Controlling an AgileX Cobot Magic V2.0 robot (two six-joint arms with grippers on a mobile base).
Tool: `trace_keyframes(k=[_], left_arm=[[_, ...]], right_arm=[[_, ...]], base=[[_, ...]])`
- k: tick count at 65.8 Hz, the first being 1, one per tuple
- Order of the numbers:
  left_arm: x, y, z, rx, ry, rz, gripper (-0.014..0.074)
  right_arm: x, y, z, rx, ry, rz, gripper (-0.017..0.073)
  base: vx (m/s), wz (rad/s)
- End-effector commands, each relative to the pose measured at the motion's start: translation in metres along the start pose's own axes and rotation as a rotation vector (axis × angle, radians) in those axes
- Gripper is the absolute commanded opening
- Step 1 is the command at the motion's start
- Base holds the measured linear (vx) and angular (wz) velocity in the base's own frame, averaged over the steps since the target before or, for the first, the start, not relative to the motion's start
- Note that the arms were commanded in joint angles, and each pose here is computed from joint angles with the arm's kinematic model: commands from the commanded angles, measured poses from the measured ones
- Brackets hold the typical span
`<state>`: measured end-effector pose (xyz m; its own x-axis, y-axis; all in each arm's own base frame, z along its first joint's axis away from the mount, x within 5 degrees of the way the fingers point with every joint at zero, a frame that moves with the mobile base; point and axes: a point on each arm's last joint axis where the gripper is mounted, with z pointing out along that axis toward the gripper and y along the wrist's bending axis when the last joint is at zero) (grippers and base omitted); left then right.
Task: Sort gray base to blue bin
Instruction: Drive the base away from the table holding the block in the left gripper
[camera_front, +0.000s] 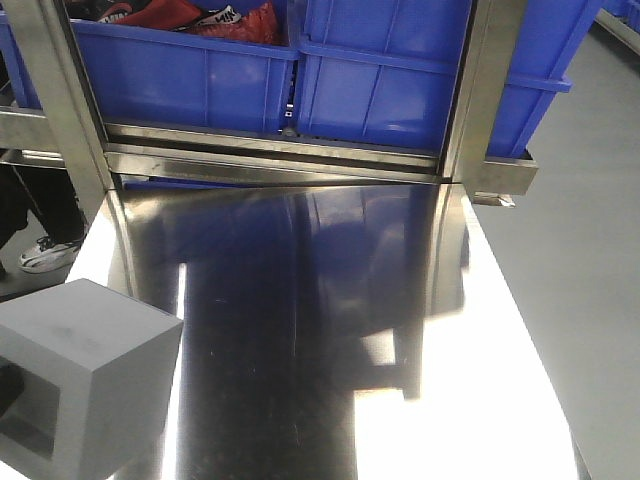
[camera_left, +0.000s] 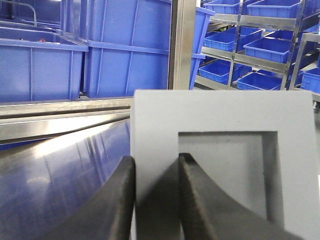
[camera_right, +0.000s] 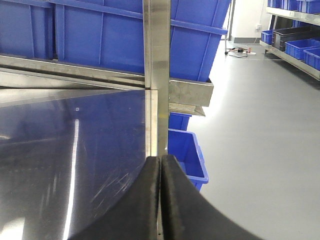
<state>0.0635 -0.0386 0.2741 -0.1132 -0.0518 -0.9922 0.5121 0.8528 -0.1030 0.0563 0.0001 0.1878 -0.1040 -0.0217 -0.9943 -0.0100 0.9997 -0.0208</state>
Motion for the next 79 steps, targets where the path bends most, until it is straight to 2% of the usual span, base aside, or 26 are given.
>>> trace_keyframes(k=[1,35,79], left_arm=[[-0.021,-0.0031,-0.0021,0.026,-0.14,-0.008,-0.0006],[-0.021,-0.0031,-0.0021,0.026,-0.14,-0.008,-0.0006],[-0.021,-0.0031,-0.0021,0.026,-0.14,-0.008,-0.0006]], right_arm=[[-0.0024,0.0,-0.0001,0.003,-0.071,-0.011,-0.0009],[-0.0024,0.0,-0.0001,0.003,-0.071,-0.011,-0.0009],[-0.0024,0.0,-0.0001,0.003,-0.071,-0.011,-0.0009]], base=[[0.0,0.0],[-0.01,-0.08],[-0.08,-0.56]])
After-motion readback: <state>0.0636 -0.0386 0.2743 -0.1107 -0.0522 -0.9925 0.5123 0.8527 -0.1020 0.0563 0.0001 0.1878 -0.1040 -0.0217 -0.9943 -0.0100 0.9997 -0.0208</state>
